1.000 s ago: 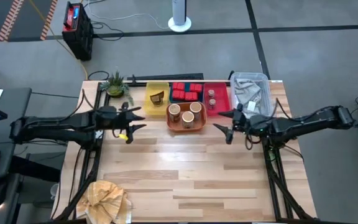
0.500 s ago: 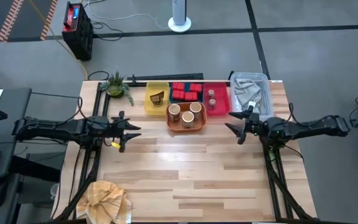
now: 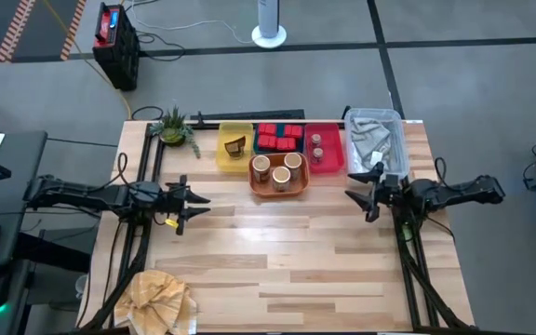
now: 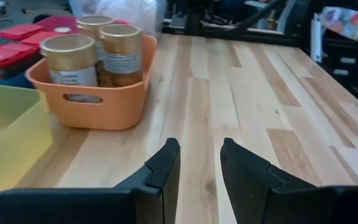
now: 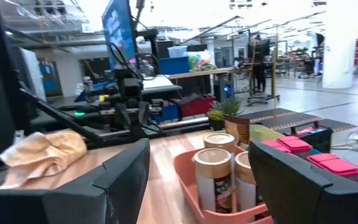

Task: Sort spices by type
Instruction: Return to Home Position

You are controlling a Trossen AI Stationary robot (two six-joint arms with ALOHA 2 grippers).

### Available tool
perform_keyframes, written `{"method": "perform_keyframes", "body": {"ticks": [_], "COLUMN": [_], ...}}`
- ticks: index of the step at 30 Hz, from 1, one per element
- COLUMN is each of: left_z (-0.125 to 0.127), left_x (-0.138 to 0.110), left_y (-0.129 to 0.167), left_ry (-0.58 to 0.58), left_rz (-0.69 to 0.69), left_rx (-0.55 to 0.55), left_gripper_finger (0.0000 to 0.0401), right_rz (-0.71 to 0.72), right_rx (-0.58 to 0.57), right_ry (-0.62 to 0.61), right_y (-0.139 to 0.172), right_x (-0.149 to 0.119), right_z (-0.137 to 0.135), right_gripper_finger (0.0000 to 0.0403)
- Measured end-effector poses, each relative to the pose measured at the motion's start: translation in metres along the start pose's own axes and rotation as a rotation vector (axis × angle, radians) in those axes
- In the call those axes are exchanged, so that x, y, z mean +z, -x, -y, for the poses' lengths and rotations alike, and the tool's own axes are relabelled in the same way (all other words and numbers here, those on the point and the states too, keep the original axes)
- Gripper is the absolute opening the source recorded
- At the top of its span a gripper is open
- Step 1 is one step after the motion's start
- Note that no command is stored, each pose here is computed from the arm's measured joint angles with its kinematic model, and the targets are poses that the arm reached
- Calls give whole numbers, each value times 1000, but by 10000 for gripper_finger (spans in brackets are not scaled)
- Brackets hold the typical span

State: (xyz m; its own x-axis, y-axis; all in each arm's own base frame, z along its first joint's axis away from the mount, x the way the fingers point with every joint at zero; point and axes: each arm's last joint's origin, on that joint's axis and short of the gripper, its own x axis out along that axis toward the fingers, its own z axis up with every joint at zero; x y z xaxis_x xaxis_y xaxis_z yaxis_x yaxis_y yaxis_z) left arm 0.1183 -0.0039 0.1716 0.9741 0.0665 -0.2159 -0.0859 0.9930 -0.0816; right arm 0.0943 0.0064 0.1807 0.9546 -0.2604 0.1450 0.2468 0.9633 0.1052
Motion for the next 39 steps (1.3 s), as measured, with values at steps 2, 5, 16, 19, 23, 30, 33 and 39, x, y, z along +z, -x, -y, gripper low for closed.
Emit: {"method": "perform_keyframes", "body": {"ticks": [2,5,16,19,23,30,33,39], "left_z": [0,1,1,1,1,1,1,0], "left_x": [-4,-11,-10,-8,-5,-6,-7,-13], "left_y": [-1,-2,-3,-2,-2,-2,-2,-2], "left_ry": [-20,-51,-136,-153,-160,-129,-124,-130], "left_rz": [1,9,55,62,71,62,50,-19], "left_rx": [-22,-44,-43,-37,-37,-38,-38,-35], "left_gripper_finger": [106,106,106,106,106,106,106,106], "right_rz": [3,11,27,22,10,13,13,14], "right_rx": [12,25,24,23,16,16,16,16], "right_ry": [-9,-58,-113,-81,60,128,130,132], "right_y": [1,1,1,1,1,1,1,1], "right_x": [0,1,3,2,0,1,1,1], "right_z": [-1,-2,-2,-2,-2,-2,-2,-2], "right_gripper_finger": [299,299,299,299,299,299,299,299]}}
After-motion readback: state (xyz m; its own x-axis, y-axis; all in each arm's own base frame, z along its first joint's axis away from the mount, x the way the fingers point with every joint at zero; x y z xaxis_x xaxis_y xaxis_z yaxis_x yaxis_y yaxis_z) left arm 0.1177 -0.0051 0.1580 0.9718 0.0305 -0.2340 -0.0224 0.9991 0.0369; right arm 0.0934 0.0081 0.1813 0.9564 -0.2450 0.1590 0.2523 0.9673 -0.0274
